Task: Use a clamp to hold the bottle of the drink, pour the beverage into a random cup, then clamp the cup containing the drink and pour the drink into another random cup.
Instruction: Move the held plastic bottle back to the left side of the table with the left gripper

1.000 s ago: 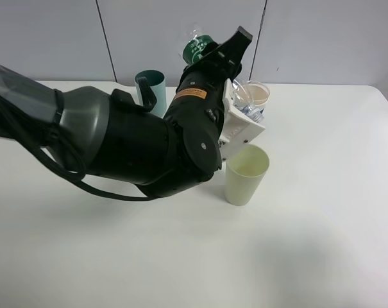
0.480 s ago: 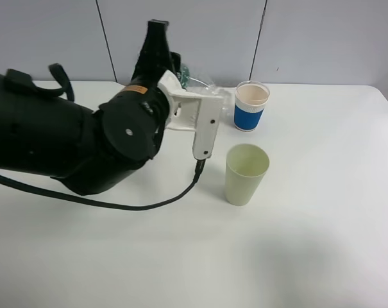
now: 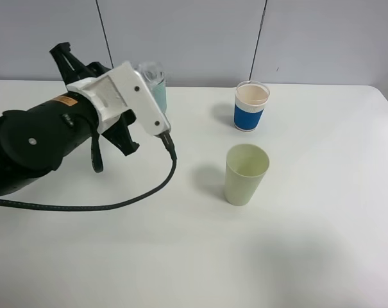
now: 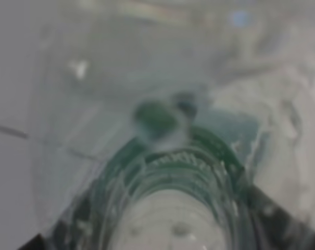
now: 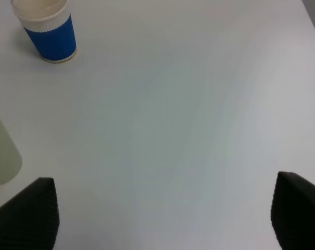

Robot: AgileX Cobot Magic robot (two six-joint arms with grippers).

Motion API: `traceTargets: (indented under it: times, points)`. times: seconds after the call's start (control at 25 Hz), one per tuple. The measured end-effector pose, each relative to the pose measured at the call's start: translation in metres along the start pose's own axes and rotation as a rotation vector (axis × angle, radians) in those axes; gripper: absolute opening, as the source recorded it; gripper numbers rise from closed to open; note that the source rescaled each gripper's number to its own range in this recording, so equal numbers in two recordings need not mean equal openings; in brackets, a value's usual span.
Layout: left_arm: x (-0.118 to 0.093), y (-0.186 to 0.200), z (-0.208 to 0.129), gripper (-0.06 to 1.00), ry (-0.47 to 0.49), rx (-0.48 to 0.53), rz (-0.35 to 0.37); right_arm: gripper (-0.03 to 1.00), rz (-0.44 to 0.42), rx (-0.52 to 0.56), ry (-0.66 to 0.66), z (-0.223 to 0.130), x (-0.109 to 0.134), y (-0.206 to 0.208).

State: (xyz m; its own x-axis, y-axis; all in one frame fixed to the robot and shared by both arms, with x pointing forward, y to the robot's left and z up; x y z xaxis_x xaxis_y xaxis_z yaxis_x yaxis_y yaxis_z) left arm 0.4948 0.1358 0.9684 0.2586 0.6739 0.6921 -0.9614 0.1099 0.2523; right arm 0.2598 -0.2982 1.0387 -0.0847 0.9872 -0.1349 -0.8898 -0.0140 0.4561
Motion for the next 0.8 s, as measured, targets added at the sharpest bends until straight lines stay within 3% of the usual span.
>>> traceTargets:
  times: [0.28,0.64,0.8]
  points:
    - [0.019,0.0,-0.032,0.03,0.26,0.005,0.005,0.51,0.0,0.0,0.0,0.0,0.0,0.0]
    - [0.042,-0.013,-0.069,0.03,0.759,0.051,-0.031,0.51,0.0,0.0,0.0,0.0,0.0,0.0]
    - [0.055,-0.018,-0.081,0.03,0.926,0.034,-0.053,0.51,0.0,0.0,0.0,0.0,0.0,0.0]
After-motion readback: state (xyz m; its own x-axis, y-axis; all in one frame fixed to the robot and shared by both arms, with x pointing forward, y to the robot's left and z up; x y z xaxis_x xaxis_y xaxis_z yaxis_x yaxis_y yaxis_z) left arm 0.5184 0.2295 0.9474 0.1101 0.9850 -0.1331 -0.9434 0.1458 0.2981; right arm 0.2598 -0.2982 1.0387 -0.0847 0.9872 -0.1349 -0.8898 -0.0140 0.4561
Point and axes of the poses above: a point on each arm's last joint axis where the gripper is mounted, y pointing back along that axis away from the gripper, x along the wrist's bending axis when the last joint is at zero, z = x × y, the point moved 3 cm from there along -y, pointing out along that axis toward the gripper, and after that the axes turned 8 degrees about y, right-handed, at the moved point
